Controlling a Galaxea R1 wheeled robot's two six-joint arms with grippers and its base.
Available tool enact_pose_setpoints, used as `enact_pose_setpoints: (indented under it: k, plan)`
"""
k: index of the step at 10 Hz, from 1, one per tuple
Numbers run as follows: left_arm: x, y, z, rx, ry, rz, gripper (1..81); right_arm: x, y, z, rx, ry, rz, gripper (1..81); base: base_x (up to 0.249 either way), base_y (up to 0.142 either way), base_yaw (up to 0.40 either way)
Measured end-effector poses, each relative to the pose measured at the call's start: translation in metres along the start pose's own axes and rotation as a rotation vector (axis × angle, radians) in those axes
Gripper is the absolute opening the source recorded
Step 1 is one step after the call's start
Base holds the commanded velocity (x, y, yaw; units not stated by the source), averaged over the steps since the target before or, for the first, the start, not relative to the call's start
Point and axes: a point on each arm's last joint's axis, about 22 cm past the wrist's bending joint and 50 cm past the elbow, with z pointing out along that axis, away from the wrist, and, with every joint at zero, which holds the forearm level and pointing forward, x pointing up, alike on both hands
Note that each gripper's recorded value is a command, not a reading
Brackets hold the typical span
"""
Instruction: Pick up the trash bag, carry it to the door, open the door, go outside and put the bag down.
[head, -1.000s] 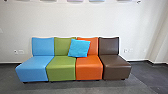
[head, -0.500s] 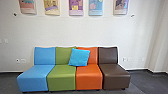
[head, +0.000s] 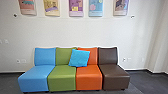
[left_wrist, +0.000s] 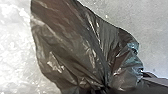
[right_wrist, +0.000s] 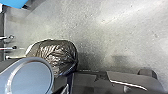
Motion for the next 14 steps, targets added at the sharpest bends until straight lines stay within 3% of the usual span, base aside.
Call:
enact_pose_setpoints:
  k: [2, 3, 5, 8, 12, 14]
  plan:
    - [-0.028, 0.024, -0.005, -0.016, -0.030, 0.028, 1.0, -0.023, 0.008, -0.001, -0.035, 0.008, 0.001, 81.1, 0.000, 0.000, 0.000]
    - [-0.043, 0.030, -0.010, -0.019, -0.051, 0.025, 1.0, -0.038, 0.008, 0.006, -0.045, -0.004, 0.004, 81.1, 0.000, 0.000, 0.000]
    - [-0.052, 0.028, -0.024, -0.004, -0.061, 0.026, 1.0, -0.062, -0.010, 0.019, -0.032, -0.025, 0.002, 81.1, 0.000, 0.000, 0.000]
    - [-0.040, 0.055, -0.048, -0.013, -0.019, 0.059, 1.0, -0.074, -0.025, 0.007, -0.039, -0.004, -0.018, 81.1, 0.000, 0.000, 0.000]
    - [-0.033, 0.069, -0.089, -0.001, 0.033, 0.089, 1.0, -0.072, -0.041, -0.016, -0.062, 0.051, -0.053, 81.1, 0.000, 0.000, 0.000]
    - [-0.039, 0.075, -0.100, -0.003, 0.030, 0.089, 1.0, -0.079, -0.035, -0.023, -0.093, 0.051, -0.043, 81.1, 0.000, 0.000, 0.000]
